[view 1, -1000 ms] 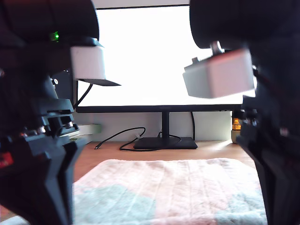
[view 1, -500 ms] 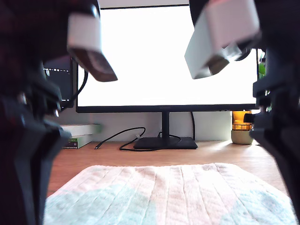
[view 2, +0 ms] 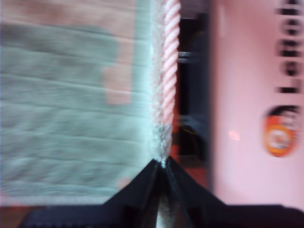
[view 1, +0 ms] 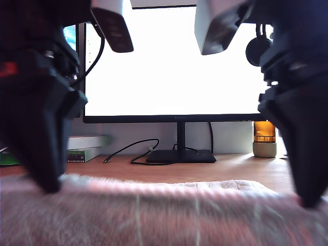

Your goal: Fold the tea towel to a neat square and place it to the right

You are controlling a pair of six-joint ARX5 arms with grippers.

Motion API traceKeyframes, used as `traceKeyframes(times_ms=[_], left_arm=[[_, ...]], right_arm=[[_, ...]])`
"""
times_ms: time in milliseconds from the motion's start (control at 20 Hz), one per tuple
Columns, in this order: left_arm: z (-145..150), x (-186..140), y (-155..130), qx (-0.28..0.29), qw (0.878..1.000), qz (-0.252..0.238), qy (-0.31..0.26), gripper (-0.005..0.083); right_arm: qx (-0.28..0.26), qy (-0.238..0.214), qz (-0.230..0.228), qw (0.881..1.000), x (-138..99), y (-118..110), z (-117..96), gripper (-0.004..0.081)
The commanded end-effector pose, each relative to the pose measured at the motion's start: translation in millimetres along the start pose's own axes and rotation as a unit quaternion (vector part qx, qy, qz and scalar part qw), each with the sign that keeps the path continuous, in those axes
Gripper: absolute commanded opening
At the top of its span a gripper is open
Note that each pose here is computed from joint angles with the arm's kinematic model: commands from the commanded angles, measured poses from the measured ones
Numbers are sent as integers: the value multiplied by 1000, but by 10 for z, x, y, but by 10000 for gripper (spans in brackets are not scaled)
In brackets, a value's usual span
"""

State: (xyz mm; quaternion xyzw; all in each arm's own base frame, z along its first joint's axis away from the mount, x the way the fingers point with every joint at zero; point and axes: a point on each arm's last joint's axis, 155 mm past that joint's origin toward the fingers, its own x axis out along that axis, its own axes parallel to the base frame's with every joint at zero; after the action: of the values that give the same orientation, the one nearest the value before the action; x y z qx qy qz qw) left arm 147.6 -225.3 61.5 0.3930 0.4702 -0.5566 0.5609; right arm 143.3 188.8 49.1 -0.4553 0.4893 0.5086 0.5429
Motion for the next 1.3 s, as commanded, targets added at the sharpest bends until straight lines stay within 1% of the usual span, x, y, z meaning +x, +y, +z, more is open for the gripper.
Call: traceKeyframes(times_ms=[0, 100, 150, 250, 450, 550, 650, 750, 900, 1100, 1250], left_arm=[[-206, 75, 88, -20, 999, -3, 29, -24], [-187, 72, 264, -20, 1000, 16, 13, -24], [-165, 58, 362, -27, 999, 28, 2, -24], [-119, 30, 531, -18, 998, 52, -17, -24], [-33, -25, 780, -12, 995, 88, -49, -24], [-6, -20, 879, 6, 993, 100, -57, -24], [21, 2, 962, 11, 992, 108, -63, -24], [60, 14, 1037, 25, 990, 121, -67, -24], [83, 4, 1152, 43, 987, 139, -72, -24], [16, 97, 1270, 47, 987, 141, -64, -24], [53, 107, 1412, 49, 983, 160, -73, -24]], right_arm=[[15, 28, -2, 999, 62, -65, -174, -13], [23, 17, -24, 999, 40, -239, -168, -13], [30, 8, -36, 999, 22, -328, -141, -13], [37, -15, -58, 997, -21, -490, -60, -13], [47, -38, -85, 995, -19, -737, -12, -13], [52, -34, -91, 994, 22, -842, -30, -13], [61, -27, -93, 993, 61, -933, -43, -13], [57, -30, -98, 993, 79, -1033, 0, -13], [60, -22, -109, 992, 110, -1176, 5, -13], [64, -18, -111, 992, 130, -1309, -12, -13], [70, -29, -125, 989, 114, -1431, 12, -13]])
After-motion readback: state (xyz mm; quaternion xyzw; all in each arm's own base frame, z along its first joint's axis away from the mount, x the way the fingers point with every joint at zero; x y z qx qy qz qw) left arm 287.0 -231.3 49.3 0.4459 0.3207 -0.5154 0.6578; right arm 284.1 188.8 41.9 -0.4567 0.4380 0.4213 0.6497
